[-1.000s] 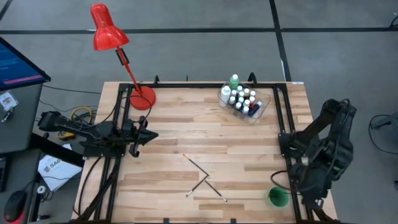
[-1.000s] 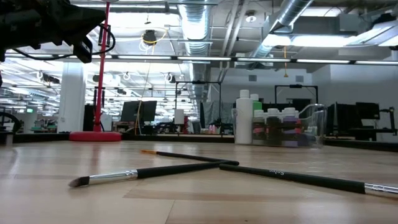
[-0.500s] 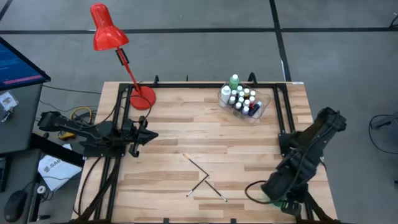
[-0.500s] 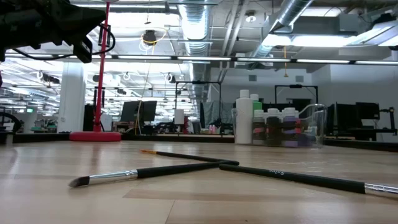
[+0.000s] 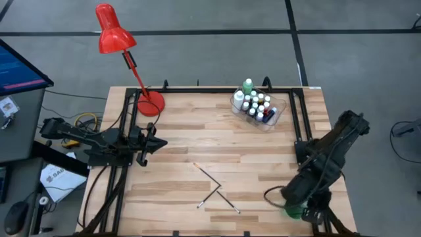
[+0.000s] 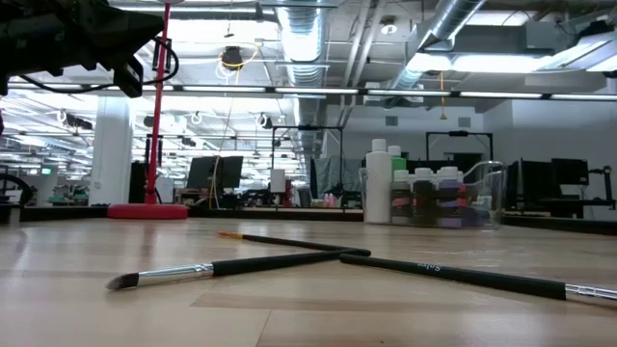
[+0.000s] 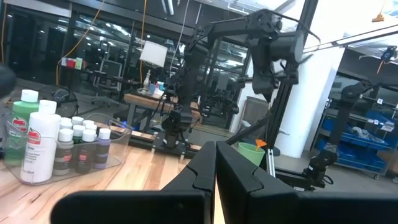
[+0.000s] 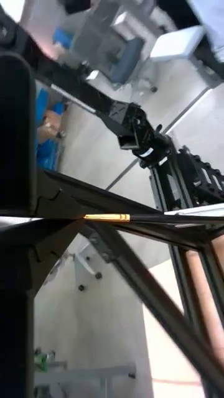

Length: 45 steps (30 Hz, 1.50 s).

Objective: Pick & Place Paint Supplies
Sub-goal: Put the yellow paint brush into the green cup

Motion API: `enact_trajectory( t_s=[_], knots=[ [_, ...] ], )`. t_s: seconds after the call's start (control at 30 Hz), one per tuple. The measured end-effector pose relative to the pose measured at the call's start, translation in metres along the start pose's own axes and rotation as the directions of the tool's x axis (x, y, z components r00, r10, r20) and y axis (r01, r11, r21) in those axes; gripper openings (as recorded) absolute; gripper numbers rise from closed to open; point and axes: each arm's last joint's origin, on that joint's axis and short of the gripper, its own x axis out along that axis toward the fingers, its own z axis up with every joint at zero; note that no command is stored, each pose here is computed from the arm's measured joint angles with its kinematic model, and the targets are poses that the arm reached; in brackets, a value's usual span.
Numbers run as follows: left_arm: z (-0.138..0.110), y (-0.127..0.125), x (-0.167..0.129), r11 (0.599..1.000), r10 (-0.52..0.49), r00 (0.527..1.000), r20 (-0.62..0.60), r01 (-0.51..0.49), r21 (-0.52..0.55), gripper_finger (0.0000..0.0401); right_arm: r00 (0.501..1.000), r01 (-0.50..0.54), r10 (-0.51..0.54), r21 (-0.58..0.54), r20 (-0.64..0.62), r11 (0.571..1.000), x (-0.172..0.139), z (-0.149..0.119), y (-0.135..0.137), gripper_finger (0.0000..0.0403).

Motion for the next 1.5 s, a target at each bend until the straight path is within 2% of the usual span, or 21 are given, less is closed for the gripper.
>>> enact_trajectory(
  t_s=[0.17,0.3,0.57,0.77,1.0,1.5],
  knots=[
    [0.000,0.000,0.000,1.000,0.000,1.000,0.001,0.000,0.000,0.0002,0.997,-0.017,0.009,0.099,0.076,0.995,-0.008,-0.019,-0.011,0.0000],
    [0.000,0.000,0.000,1.000,0.000,1.000,0.001,0.000,0.000,0.0002,0.997,-0.014,0.004,0.142,0.073,0.990,-0.006,-0.025,-0.013,0.0000],
    [0.000,0.000,0.000,1.000,0.000,1.000,0.001,0.000,0.000,0.0002,0.995,0.092,-0.081,0.220,-0.062,0.971,0.022,-0.008,-0.023,0.0000],
    [0.000,0.000,0.000,1.000,0.000,1.000,0.002,0.000,0.000,0.0002,0.995,0.089,-0.075,0.235,-0.069,0.968,0.022,0.002,-0.026,0.0000],
    [0.000,0.000,0.000,1.000,0.000,1.000,0.001,0.000,0.000,0.0002,0.996,0.077,-0.067,0.233,-0.051,0.969,0.019,0.017,-0.024,0.0000],
    [0.000,0.000,0.000,1.000,0.000,1.000,0.001,0.000,0.000,0.0002,0.988,0.133,-0.127,0.066,-0.089,0.989,0.038,0.075,-0.008,0.0000]
  ],
)
